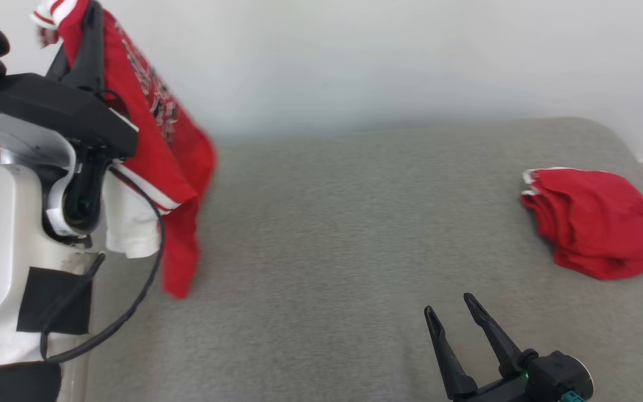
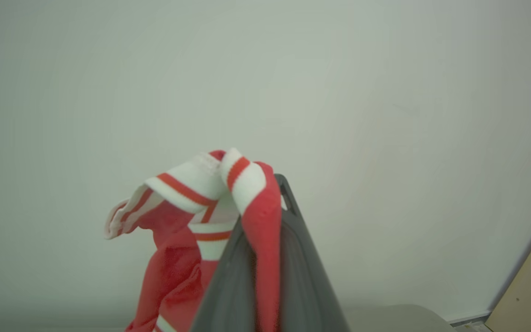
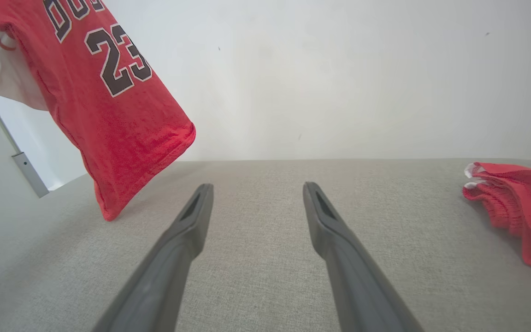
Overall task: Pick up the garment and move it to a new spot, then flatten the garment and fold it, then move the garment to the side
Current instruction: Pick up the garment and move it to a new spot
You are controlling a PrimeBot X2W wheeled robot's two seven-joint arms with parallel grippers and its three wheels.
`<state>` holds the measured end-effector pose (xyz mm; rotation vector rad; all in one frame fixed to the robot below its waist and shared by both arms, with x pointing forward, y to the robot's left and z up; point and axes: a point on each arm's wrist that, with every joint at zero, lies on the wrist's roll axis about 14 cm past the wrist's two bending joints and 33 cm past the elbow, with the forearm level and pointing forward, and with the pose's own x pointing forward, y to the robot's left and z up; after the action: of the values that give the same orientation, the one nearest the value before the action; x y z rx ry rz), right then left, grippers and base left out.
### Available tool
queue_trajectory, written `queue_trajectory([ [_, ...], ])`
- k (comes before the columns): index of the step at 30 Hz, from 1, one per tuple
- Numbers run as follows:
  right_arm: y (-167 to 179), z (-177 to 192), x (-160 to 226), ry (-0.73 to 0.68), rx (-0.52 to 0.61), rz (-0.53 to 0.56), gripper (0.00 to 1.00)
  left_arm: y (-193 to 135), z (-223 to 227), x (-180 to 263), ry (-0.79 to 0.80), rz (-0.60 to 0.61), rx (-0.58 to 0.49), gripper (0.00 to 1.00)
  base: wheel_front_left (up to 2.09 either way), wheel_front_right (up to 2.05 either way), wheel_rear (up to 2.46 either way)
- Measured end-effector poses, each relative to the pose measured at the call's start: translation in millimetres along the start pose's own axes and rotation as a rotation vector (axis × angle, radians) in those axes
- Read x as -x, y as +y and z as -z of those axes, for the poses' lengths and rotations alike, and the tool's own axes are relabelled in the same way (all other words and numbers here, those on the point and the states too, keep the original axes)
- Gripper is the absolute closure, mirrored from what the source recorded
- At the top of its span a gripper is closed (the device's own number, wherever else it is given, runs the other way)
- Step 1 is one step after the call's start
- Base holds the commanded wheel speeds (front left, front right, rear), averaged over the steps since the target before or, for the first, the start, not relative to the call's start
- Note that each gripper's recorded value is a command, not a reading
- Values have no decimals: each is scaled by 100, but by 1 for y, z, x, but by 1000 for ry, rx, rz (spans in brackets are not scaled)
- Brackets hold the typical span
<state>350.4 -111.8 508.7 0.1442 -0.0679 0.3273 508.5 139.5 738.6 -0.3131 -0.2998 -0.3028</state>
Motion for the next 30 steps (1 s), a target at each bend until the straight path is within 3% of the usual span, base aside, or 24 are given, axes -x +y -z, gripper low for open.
queue_trajectory([
  [10, -39, -16, 42, -48, 13, 183, 0, -126, 2, -39, -15, 250, 172, 100, 0, 0, 0],
  [17, -56, -21, 64, -60, 17, 271, 0, -167, 60, -47, 135, 316, 216, 100, 0, 0, 0],
  [21, -63, -17, 67, -49, 11, 305, 0, -145, 136, -33, 310, 252, 225, 100, 0, 0, 0],
  [22, -64, -15, 67, -40, 8, 310, 0, -124, 166, -22, 370, 198, 221, 100, 0, 0, 0],
  [23, -64, -15, 67, -40, 8, 310, 0, -124, 166, -22, 370, 198, 221, 100, 0, 0, 0],
  [25, -64, -12, 65, -30, 6, 308, 0, -85, 198, -2, 427, 109, 196, 100, 0, 0, 0],
  [30, -63, -9, 63, -21, 6, 297, 0, -38, 218, 24, 457, -4, 171, 100, 0, 0, 0],
])
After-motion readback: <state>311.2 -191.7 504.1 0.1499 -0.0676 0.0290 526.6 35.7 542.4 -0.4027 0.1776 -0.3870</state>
